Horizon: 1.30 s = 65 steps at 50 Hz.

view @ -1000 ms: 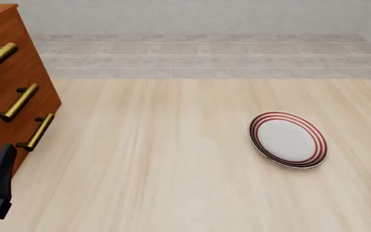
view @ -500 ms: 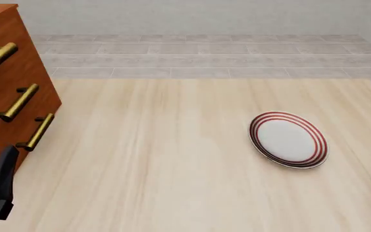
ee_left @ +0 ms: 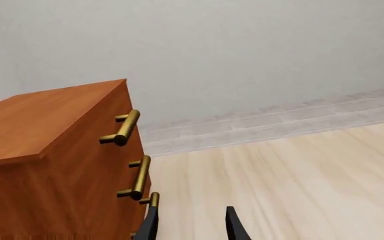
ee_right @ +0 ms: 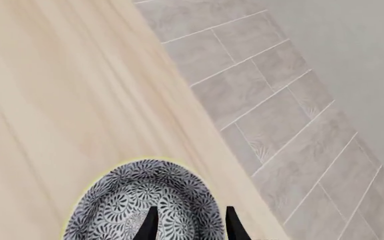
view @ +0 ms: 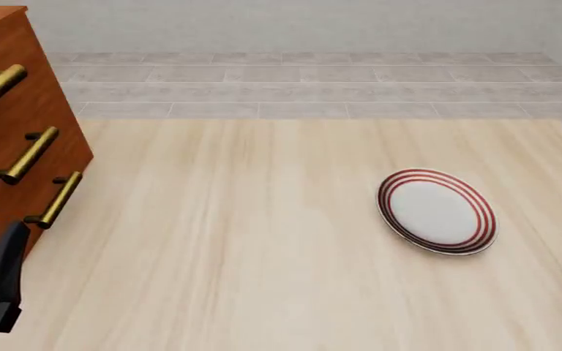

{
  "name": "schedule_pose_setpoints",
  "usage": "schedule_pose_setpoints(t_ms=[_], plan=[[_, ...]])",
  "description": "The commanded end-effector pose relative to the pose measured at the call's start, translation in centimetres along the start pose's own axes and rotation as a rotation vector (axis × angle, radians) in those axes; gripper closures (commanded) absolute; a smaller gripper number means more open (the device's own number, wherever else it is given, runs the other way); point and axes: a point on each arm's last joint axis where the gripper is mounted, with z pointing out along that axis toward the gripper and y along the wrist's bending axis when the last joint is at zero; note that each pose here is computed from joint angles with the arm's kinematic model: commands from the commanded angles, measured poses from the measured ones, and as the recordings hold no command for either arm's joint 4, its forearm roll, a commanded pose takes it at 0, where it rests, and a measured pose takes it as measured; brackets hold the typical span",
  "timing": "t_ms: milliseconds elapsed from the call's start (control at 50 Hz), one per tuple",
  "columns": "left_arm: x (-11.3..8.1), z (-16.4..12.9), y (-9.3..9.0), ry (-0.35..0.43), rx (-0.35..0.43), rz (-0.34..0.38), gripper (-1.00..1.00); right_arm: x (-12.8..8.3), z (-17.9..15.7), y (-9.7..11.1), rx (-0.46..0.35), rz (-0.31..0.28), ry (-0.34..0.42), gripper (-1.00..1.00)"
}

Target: Put the bowl on top of the cabinet.

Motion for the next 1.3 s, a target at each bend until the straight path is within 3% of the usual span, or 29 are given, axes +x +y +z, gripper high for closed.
schedule_pose_setpoints(t_ms=[20, 480, 580, 1040, 1060, 1300], plan=[[0.0, 0.0, 0.0, 0.001, 0.004, -0.002, -1.0, 1.2, 1.9, -0.5, 0.014, -0.014, 0.049, -1.0], [-0.1, 0.4, 0.0, 0.0, 0.009, 0.001, -1.0, 2.8, 4.3, -0.6, 0.007, -0.038, 0.106, -1.0], [-0.1, 0.5, -0.1, 0.002, 0.011, 0.001, -1.0, 3.4, 5.5, -1.4, 0.026, -0.05, 0.128, -1.0], [-0.1, 0.7, 0.0, 0.009, 0.007, 0.002, -1.0, 3.3, 5.3, -1.5, 0.005, -0.046, 0.161, -1.0], [-0.1, 0.7, 0.0, 0.009, 0.006, 0.001, -1.0, 3.3, 5.2, -1.4, 0.0, -0.049, 0.163, 1.0], [-0.1, 0.7, 0.0, 0.009, 0.006, 0.001, -1.0, 2.6, 4.3, -0.8, -0.014, -0.047, 0.144, 1.0]])
